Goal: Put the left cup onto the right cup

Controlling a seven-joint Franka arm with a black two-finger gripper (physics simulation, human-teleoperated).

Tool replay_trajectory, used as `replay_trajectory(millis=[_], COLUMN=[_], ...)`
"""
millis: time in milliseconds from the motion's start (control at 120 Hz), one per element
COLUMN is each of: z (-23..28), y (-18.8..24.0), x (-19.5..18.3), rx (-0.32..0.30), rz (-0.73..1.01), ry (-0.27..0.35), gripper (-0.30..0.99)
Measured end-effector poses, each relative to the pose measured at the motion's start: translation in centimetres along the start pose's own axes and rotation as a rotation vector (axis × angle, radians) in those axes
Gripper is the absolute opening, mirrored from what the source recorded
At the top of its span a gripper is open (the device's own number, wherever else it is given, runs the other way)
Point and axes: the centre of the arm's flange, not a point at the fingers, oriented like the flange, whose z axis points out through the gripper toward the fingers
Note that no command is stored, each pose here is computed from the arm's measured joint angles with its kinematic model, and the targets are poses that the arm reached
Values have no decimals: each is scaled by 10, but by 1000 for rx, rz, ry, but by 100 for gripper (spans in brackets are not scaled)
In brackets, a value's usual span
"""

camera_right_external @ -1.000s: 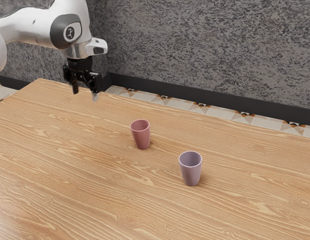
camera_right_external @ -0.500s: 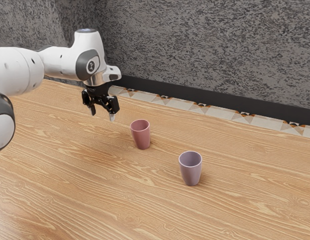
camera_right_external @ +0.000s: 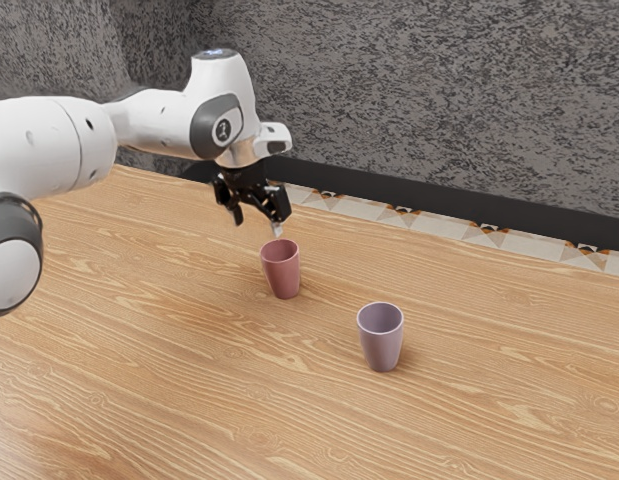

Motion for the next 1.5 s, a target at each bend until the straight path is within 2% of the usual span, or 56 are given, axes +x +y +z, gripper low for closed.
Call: replay_trajectory(millis=[417,792,1092,1500], z=[42,66,68,85], y=[7,24,33,36], x=[21,24,38,46], rx=[16,8,13,21], rz=[-46,-53,-53,-60], ry=[-38,-77,-66,-89], gripper=[67,66,65,64])
